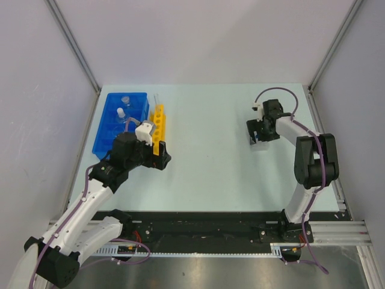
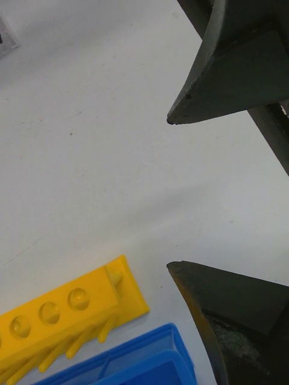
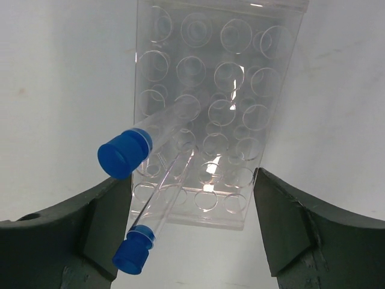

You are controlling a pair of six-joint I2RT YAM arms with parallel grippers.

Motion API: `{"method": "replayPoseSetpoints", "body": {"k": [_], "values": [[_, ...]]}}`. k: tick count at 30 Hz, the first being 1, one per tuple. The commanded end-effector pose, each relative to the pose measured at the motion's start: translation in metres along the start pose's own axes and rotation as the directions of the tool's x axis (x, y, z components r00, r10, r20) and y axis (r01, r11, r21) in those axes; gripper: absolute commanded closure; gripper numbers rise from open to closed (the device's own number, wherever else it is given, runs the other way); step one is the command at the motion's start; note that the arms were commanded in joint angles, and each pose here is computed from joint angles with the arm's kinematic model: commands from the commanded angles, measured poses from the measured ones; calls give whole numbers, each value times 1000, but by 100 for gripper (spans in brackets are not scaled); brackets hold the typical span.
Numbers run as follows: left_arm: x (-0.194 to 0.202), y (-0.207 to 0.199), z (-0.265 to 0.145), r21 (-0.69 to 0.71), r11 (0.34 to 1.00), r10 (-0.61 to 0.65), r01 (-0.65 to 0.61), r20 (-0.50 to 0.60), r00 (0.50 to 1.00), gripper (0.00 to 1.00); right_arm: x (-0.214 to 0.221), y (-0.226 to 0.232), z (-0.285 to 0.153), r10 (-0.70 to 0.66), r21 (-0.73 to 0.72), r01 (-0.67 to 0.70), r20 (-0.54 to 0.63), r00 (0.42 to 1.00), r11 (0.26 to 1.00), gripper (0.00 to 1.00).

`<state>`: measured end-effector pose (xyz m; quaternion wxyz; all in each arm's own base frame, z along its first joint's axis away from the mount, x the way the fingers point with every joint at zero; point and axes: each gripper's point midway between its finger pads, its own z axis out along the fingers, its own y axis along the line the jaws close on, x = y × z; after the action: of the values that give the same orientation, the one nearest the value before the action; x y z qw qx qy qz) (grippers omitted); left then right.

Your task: Organize the chemistry lab equipment

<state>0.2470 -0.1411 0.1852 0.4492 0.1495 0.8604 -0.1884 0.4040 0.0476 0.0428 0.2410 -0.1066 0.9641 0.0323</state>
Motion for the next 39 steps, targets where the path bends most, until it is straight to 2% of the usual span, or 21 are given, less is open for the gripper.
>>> {"method": "replayPoseSetpoints", "body": {"k": [1,8,13,17,23,25,28,29,30,31,32,33,36,37,38,39], "values": [[-7,-2,1,20,998,51,-52,24,998,0,3,48,-9,-52,-94,51,-3,999,994,20],[-9,-14,4,79,997,17,-20,32,999,0,7,108,-14,-155,-218,154,11,988,964,9],[-6,-32,9,169,982,-93,88,24,995,0,10,138,-26,-221,-303,221,34,975,927,2],[-1,-42,16,195,957,-216,213,-9,976,0,11,148,-47,-280,-354,288,73,957,890,0],[-10,-56,23,149,952,-268,266,-8,963,0,14,147,-81,-400,-367,438,179,899,820,0],[-7,-67,30,142,952,-269,272,-37,962,0,18,141,-89,-407,-383,449,190,894,807,0],[-12,-82,38,110,955,-271,275,-44,961,0,16,128,-110,-362,-433,440,253,897,787,0],[-3,-85,47,81,957,-273,279,-86,958,0,14,124,-116,-338,-448,429,272,901,784,0],[-10,-87,51,56,961,-268,272,-68,961,0,10,125,-131,-311,-476,439,325,893,763,0],[-6,-98,53,61,965,-248,253,-87,965,0,7,107,-135,-263,-469,403,336,904,786,0],[4,-101,65,34,970,-237,243,-123,964,0,4,105,-143,-236,-482,398,363,901,780,0],[-2,-112,68,34,974,-218,223,-113,969,0,-4,97,-152,-212,-458,399,407,889,794,0],[3,-135,91,-30,982,-191,189,-148,970,0,-6,68,-156,-110,-440,316,432,895,841,0],[7,-125,96,-134,979,-175,156,-145,974,0,-4,64,-158,-85,-440,292,432,898,849,0],[-17,-139,99,-143,975,-188,172,-110,976,0,-4,51,-157,-55,-432,260,432,900,864,0],[6,-146,120,-197,975,-144,106,-187,972,0,-5,47,-158,-43,-427,250,437,898,869,0]]}}
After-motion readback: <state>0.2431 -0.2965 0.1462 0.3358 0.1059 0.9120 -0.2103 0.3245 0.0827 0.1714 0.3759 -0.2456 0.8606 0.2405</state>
